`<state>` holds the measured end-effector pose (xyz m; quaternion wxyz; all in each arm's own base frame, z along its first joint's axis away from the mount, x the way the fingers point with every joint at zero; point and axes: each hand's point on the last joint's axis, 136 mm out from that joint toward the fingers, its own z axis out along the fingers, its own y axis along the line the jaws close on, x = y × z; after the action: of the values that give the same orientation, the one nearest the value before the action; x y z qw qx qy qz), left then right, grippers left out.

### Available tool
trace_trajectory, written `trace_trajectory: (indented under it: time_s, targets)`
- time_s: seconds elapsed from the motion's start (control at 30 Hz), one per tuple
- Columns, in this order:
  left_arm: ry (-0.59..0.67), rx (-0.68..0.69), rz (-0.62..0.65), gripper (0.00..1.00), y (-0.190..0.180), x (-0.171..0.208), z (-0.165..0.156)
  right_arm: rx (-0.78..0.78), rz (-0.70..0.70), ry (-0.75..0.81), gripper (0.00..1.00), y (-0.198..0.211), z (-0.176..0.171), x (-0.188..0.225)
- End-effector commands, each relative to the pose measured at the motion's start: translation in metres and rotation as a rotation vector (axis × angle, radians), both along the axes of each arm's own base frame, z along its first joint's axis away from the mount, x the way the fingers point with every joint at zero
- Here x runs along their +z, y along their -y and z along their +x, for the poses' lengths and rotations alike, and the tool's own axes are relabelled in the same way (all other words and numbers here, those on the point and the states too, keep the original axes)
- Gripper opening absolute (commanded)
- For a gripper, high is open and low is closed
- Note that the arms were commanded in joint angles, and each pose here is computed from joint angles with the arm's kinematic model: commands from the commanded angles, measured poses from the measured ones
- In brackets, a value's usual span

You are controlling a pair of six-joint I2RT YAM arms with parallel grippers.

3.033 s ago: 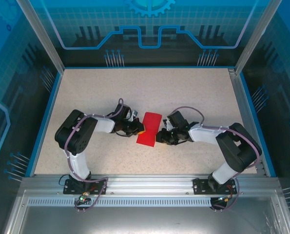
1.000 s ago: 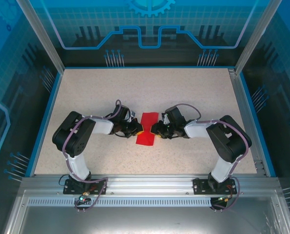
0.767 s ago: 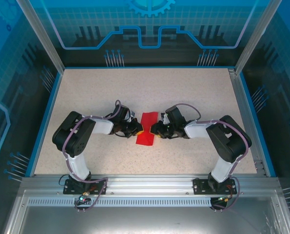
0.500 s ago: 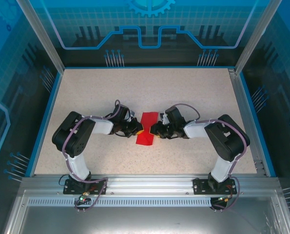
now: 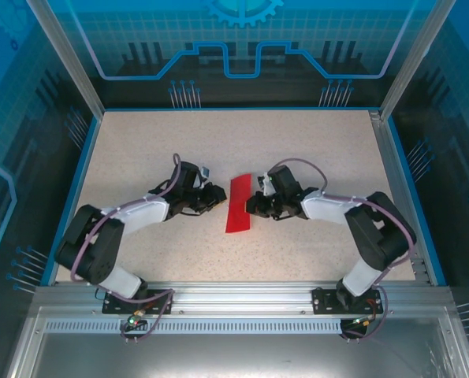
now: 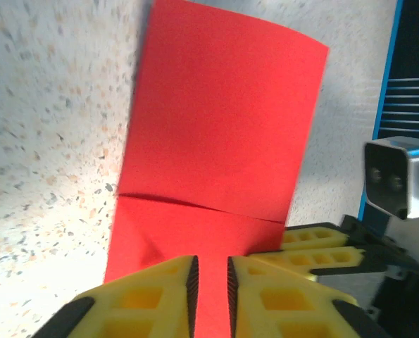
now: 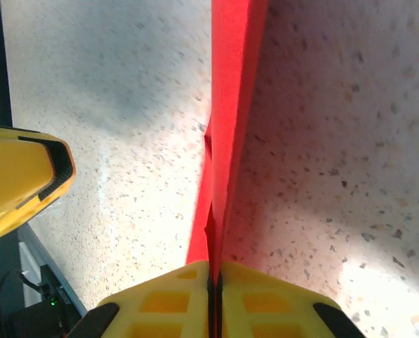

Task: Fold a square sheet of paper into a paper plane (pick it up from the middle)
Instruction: Turn over the paper at the center of the table.

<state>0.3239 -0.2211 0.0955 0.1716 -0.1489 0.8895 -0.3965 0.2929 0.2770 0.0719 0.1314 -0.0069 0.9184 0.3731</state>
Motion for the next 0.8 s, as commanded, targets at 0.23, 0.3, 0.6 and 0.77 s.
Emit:
trace_trajectory:
  time_s: [0.23,0.3,0.6,0.77]
  targets:
    - [0.130,0.157,0.259,0.30,-0.065,0.026,-0.013,-0.038,-0.506,0.141,0.10,0.086,-0.003,0.068]
    - [0.146,0.197,0.291,0.32,-0.076,0.029,-0.014,-0.061,-0.658,0.151,0.10,0.107,-0.003,0.078]
    - [0.153,0.320,0.385,0.37,-0.111,0.027,-0.022,0.022,-1.309,0.094,0.09,0.139,-0.006,0.087]
    - [0.145,0.378,0.426,0.38,-0.127,0.026,-0.028,0.117,-1.263,0.012,0.11,0.076,-0.005,0.037]
